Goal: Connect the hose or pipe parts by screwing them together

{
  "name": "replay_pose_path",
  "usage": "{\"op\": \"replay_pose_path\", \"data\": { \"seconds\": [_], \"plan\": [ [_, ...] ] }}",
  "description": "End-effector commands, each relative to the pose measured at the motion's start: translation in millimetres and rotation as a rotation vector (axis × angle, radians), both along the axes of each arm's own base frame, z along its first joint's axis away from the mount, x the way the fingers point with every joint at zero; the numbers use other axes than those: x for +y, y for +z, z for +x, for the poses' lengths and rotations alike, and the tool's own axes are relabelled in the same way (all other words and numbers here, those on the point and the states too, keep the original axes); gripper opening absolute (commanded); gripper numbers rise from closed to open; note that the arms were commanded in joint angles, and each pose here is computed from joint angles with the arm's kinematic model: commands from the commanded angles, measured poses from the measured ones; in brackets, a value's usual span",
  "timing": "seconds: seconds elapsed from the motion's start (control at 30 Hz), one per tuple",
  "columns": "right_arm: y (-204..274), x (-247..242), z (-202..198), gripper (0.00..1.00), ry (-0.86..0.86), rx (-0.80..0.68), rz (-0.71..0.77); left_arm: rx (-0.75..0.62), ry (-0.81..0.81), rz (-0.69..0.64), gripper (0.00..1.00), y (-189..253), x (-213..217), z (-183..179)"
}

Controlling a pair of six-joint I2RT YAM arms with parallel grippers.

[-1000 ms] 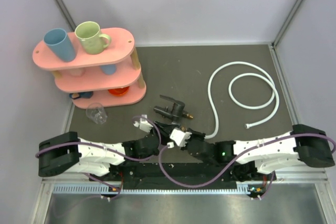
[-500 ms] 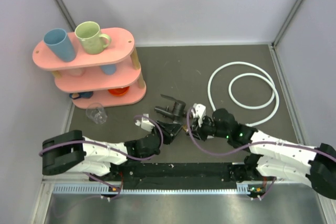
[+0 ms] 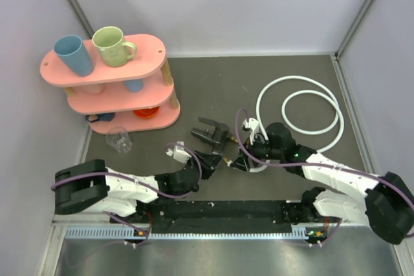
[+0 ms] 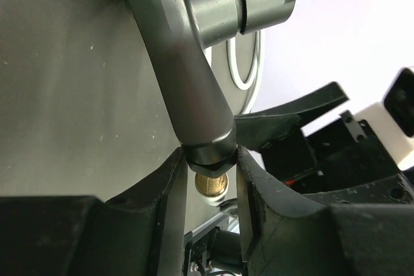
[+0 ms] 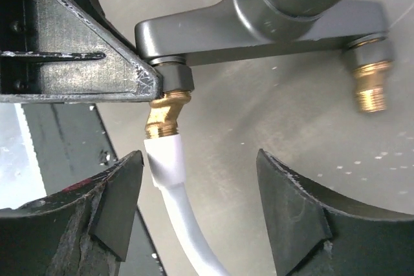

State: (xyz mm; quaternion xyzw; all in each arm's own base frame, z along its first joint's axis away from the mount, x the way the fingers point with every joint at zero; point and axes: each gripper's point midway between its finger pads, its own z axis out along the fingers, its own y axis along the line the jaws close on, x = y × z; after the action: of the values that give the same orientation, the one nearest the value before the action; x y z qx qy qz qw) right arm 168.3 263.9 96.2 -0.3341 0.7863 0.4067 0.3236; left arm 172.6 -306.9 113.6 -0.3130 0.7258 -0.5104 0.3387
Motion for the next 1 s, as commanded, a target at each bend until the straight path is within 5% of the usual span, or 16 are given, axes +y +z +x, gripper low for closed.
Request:
{"op": "replay_pose_path", "data": {
  "seconds": [0.0, 0.23, 0.77, 0.87, 0.97],
  "plan": [
    [28.0, -11.3, 21.9, 0.71, -0.078, -0.214, -0.057, -0.039, 0.037, -0.004, 0.00, 14.0, 2.7, 6.1],
    [39.0, -9.8, 14.9, 0.76, -0.099, -0.561, -0.239, -0.030, 0.017, -0.035, 0.00, 25.3, -2.9, 3.6],
    [26.1, 22.1, -3.2, 0.75, -0.091, -0.936, -0.570, -0.017, -0.003, -0.073, 0.00, 35.8, -4.5, -0.3],
    [25.1, 28.2, 0.9, 0.66, -0.127, -0.984, -0.619, -0.016, -0.006, -0.077, 0.00, 37.0, -3.7, -1.0],
    [28.7, 33.3, 2.9, 0.44, -0.161, -1.028, -0.643, -0.005, -0.007, -0.084, 0.00, 36.0, -2.0, -2.3]
  ]
}}
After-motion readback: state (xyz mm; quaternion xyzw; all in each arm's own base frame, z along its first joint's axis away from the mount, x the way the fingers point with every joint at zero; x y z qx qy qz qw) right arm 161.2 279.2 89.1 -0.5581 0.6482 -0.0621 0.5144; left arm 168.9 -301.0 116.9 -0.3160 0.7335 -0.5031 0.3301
